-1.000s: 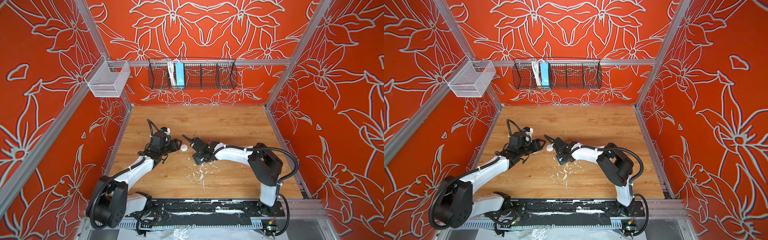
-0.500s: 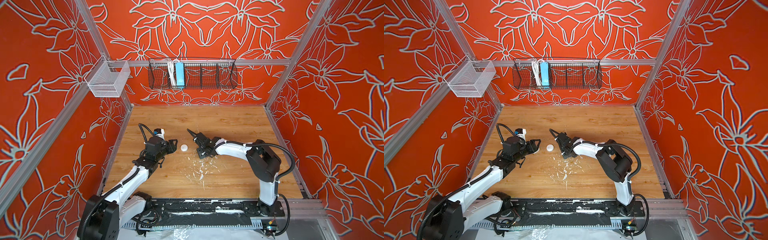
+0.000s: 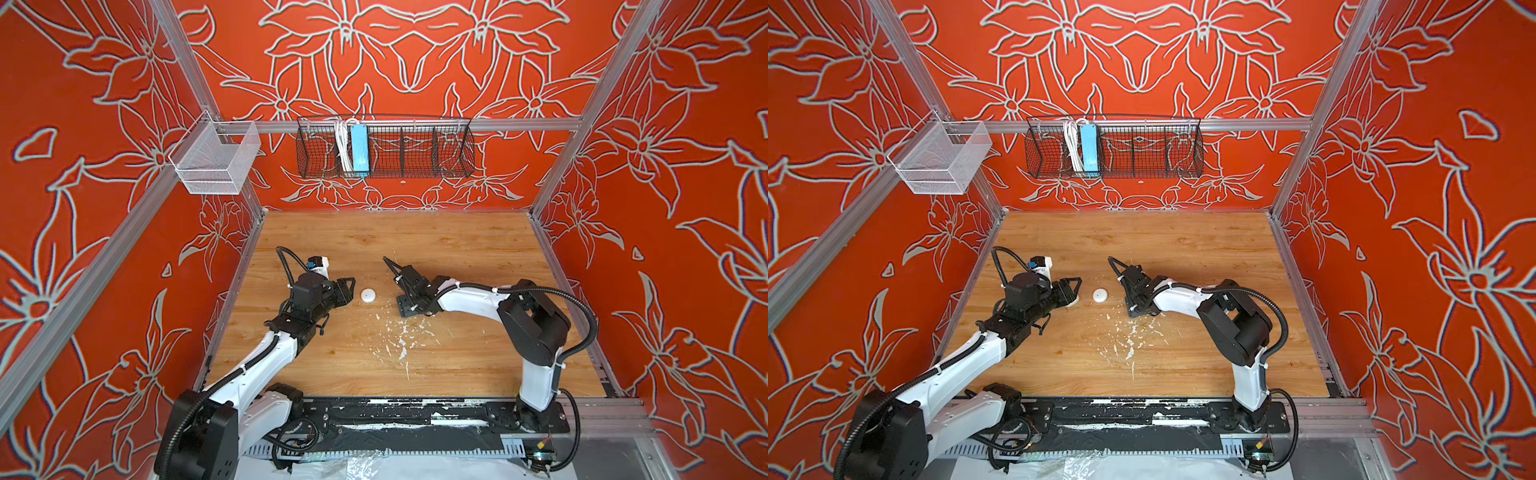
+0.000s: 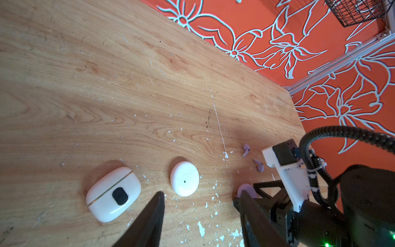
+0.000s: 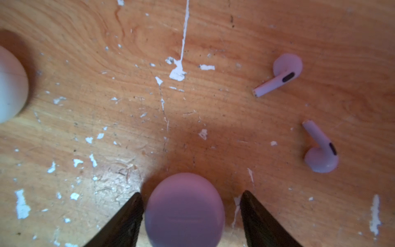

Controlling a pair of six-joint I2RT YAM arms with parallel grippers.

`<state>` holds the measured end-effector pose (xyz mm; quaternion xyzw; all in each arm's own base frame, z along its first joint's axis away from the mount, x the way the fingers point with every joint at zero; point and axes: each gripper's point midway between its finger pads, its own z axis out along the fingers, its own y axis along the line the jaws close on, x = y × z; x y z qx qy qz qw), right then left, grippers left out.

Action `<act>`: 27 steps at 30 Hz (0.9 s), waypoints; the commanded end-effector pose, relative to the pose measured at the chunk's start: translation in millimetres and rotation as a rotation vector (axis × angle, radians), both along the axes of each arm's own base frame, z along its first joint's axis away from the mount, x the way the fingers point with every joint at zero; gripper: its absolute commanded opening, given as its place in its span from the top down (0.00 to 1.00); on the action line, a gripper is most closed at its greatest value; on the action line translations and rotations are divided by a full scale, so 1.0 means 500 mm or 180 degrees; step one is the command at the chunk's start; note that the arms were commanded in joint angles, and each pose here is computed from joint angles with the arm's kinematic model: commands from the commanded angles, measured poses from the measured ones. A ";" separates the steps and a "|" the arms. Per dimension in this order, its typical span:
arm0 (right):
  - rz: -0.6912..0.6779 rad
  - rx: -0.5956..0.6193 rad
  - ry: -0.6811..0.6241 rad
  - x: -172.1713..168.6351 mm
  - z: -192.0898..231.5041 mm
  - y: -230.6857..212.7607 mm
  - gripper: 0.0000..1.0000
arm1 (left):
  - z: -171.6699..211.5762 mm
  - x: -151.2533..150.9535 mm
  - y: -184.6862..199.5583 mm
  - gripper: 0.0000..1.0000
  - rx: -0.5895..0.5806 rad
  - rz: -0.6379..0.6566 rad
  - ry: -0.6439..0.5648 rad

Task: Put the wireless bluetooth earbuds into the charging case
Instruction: 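Lower the right gripper and close it on the lilac round case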

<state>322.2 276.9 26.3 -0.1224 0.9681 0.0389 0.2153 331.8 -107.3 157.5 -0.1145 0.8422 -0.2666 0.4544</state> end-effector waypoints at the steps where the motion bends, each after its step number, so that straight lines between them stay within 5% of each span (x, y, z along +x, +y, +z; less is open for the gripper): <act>1: -0.0045 0.0237 0.0084 -0.017 0.008 0.010 0.26 | 0.009 0.004 0.000 0.43 0.0003 -0.0002 -0.0063; 18: 0.0125 0.0825 0.0087 -0.081 0.064 0.080 0.33 | 0.003 0.003 0.007 0.43 0.0039 0.0053 -0.0031; 27: 0.0297 0.0301 -0.0271 -0.059 0.105 0.033 0.35 | 0.005 0.003 0.005 0.43 0.0011 0.0041 -0.0051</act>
